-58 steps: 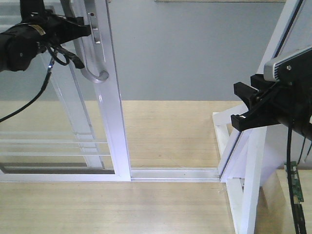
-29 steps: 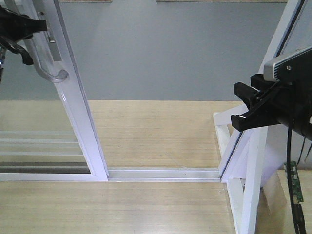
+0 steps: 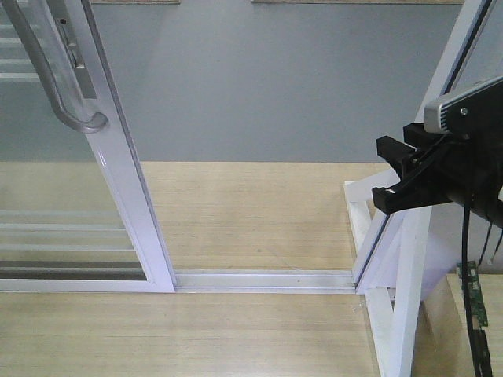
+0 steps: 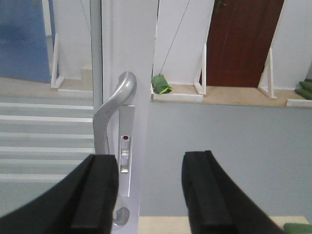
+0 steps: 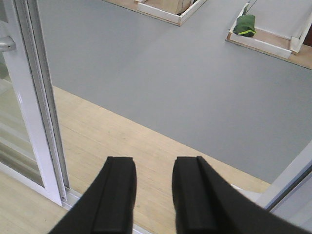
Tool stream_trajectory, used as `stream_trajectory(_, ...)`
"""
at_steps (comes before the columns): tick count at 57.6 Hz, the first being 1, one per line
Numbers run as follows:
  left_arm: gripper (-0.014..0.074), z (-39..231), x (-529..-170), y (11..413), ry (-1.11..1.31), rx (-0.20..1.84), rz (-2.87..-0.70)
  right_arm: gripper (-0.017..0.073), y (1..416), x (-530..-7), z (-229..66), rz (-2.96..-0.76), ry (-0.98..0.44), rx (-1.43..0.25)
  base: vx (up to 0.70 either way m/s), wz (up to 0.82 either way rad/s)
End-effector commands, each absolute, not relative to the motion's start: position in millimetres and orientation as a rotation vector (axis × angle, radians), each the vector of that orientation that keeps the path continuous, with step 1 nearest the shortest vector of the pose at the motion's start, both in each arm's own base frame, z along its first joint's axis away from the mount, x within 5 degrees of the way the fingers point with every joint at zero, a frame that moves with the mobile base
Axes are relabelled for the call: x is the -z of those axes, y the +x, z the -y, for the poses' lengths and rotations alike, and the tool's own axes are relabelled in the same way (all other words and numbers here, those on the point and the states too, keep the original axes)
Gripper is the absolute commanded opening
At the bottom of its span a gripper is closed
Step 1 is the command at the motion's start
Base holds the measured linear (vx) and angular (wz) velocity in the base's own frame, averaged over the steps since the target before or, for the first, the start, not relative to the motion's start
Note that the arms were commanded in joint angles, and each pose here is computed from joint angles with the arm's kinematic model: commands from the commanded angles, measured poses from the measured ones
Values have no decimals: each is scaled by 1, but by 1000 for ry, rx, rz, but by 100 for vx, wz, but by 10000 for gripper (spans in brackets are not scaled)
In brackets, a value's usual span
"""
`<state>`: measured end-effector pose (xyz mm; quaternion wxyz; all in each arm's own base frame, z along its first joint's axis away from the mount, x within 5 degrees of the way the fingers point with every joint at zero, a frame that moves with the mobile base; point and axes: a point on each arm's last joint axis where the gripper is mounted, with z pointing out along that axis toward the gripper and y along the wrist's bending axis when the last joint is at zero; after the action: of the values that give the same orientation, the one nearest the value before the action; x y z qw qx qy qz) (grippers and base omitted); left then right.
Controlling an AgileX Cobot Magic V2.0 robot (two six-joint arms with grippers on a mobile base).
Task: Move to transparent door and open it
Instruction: 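Release the handle and withdraw the left gripper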
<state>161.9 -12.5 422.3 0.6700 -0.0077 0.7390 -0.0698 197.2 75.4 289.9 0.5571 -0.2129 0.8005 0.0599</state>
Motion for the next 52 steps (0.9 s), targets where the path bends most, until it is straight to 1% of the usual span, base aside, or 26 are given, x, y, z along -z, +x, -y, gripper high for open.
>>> stream_trajectory(1,426,11,-436,130,-24,177,-1512,281,200,-310,-76,-1771,-471,-142,0,0)
stream_trajectory(11,409,8,-439,78,-7,164,-1408,281,200,-310,-76,-1771,-471,-142,0,0)
stream_trajectory(16,358,7,-438,55,1,167,-1400,281,200,-310,-76,-1771,-471,-142,0,0)
stream_trajectory(21,257,7,-433,41,2,180,-1396,281,200,-310,-76,-1771,-471,-142,0,0)
stream_trajectory(25,129,7,-419,37,-3,187,-1423,281,200,-310,-76,-1771,-471,-142,0,0)
stream_trajectory(28,6,6,-408,33,-5,181,-1427,281,200,-310,-76,-1771,-471,-142,0,0)
stream_trajectory(29,-8,6,-404,34,-5,180,-1435,281,200,-310,-76,-1771,-471,-142,0,0)
stream_trajectory(37,-8,5,-374,23,0,158,-1423,281,200,-310,-76,-1771,-471,-142,0,0)
stream_trajectory(46,-7,3,-338,13,-3,140,-1308,281,200,-310,-76,-1769,-470,-142,0,0)
stream_trajectory(52,-6,2,-312,17,-4,134,-1274,281,200,-310,-76,-1774,-472,-142,0,0)
